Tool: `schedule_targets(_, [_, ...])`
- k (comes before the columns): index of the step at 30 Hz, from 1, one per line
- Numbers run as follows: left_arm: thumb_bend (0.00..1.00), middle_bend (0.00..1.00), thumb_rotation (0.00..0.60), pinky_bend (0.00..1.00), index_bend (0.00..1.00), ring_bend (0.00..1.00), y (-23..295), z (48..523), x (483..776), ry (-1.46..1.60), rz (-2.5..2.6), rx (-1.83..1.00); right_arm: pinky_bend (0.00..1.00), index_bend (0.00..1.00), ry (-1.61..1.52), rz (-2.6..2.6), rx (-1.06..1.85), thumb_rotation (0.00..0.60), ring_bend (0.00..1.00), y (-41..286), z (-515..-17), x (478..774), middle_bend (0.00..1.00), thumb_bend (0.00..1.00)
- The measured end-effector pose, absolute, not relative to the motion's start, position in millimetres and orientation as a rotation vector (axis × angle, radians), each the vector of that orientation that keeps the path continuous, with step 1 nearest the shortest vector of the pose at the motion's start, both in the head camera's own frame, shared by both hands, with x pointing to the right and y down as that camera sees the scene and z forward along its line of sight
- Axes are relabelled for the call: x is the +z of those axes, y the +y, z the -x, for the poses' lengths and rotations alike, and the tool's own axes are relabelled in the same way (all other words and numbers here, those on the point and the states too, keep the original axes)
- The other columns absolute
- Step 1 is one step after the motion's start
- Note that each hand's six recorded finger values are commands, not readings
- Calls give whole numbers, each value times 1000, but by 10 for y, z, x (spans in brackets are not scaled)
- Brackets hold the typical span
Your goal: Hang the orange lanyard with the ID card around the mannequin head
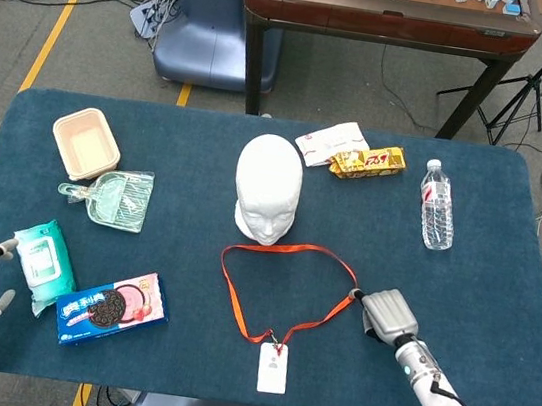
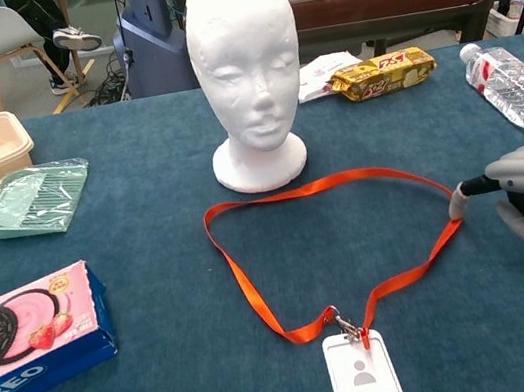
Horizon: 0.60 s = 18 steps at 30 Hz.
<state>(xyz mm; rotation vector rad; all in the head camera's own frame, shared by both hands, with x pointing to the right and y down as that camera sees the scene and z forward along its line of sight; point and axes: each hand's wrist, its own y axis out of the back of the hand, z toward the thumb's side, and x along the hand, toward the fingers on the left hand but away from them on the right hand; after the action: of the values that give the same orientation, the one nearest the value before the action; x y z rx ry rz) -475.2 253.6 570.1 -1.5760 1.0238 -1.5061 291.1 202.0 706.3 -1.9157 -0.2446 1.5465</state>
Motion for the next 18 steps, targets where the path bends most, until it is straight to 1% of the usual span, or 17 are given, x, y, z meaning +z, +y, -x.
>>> schedule_targets(5, [260,342,600,324,179,355,2521,4721,5726,1017,1587,-1497,1000,245,-239,1923,1571,600,1000,2201,-3060,6946,1000,857])
schedule_targets(9, [260,342,600,324,179,355,2493,4682,5747,1008,1597,-1482,1000,245,-253,1914,1574,600,1000,2274,-3141,6847,1000,857])
schedule_targets(11, [260,342,600,324,179,355,2467,4660,5750,999,1601,-1470,1000,241,-275,1906,1562,600,1000,2277,-3154,6791,1000,852])
schedule_targets(15, [260,343,600,336,179,357,2339,4589,5723,968,1599,-1421,1000,152,-358,1890,1496,600,1000,2220,-3115,6682,1000,823])
schedule_targets(18, [260,360,600,349,179,382,2210,4511,5687,946,1597,-1371,1000,149,-455,1881,1401,600,1000,2144,-3055,6566,1000,802])
